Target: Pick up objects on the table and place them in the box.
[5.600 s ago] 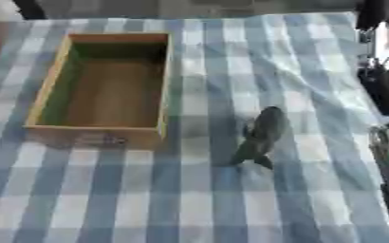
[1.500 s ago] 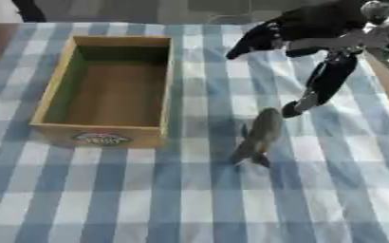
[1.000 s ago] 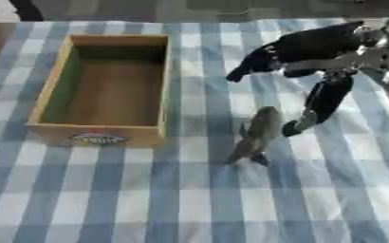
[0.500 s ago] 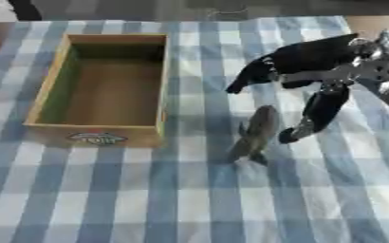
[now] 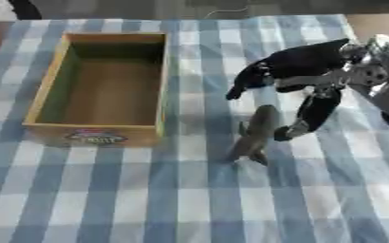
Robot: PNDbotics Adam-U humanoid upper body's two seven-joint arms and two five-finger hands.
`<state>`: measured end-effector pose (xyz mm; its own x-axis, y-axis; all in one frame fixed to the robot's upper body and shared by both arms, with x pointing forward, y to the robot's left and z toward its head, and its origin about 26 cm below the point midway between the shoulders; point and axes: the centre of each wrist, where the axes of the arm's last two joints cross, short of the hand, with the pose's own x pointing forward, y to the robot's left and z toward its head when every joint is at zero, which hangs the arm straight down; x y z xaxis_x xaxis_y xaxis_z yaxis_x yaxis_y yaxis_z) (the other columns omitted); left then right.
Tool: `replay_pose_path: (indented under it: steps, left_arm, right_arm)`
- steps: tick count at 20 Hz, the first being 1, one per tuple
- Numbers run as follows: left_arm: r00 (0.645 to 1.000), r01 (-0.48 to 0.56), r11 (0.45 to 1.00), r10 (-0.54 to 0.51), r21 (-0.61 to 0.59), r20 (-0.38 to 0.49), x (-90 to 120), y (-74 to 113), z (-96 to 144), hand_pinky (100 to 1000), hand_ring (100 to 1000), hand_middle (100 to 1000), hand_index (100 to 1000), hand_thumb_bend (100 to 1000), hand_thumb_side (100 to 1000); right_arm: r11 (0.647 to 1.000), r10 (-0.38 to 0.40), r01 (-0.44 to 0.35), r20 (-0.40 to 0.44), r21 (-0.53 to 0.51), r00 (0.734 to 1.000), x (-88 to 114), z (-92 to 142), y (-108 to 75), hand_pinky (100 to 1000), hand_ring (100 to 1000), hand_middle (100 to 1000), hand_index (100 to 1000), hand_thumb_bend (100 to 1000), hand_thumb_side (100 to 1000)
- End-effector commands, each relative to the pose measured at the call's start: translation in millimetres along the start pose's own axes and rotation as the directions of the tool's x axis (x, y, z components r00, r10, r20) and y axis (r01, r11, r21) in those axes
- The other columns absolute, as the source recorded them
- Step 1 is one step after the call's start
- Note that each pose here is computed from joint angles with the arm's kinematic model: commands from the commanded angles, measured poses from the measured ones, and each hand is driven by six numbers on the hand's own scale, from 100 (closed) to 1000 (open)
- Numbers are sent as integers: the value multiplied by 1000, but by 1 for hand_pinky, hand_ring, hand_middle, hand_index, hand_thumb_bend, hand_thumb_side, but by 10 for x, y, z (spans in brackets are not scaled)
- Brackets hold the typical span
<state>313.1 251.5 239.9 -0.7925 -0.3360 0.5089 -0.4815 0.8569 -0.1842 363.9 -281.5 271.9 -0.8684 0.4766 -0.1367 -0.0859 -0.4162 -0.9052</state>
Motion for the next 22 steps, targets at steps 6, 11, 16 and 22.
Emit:
replay_pose_path:
  steps: [6, 11, 16, 22]
  left_arm:
    - [999, -11, 1000, 12, -6, 37, 74, -4, -62, 827, 836, 783, 785, 100, 622]
    - [999, -13, 1000, 13, -6, 38, 76, -7, -65, 827, 836, 783, 785, 100, 622]
    - [999, -14, 1000, 15, -6, 39, 79, -11, -67, 827, 836, 783, 785, 100, 620]
    - [999, -14, 1000, 14, -7, 41, 80, -11, -71, 827, 836, 783, 785, 100, 619]
  right_arm:
    - [955, 140, -169, 133, 242, 981, -113, 10, 36, 869, 934, 790, 937, 498, 100]
    - [952, 125, -154, 126, 263, 984, -146, -35, 91, 865, 929, 776, 922, 494, 100]
    - [952, 119, -150, 128, 266, 985, -163, -60, 101, 859, 923, 745, 892, 460, 100]
    - [952, 116, -149, 137, 268, 984, -162, -76, 108, 858, 920, 730, 863, 417, 100]
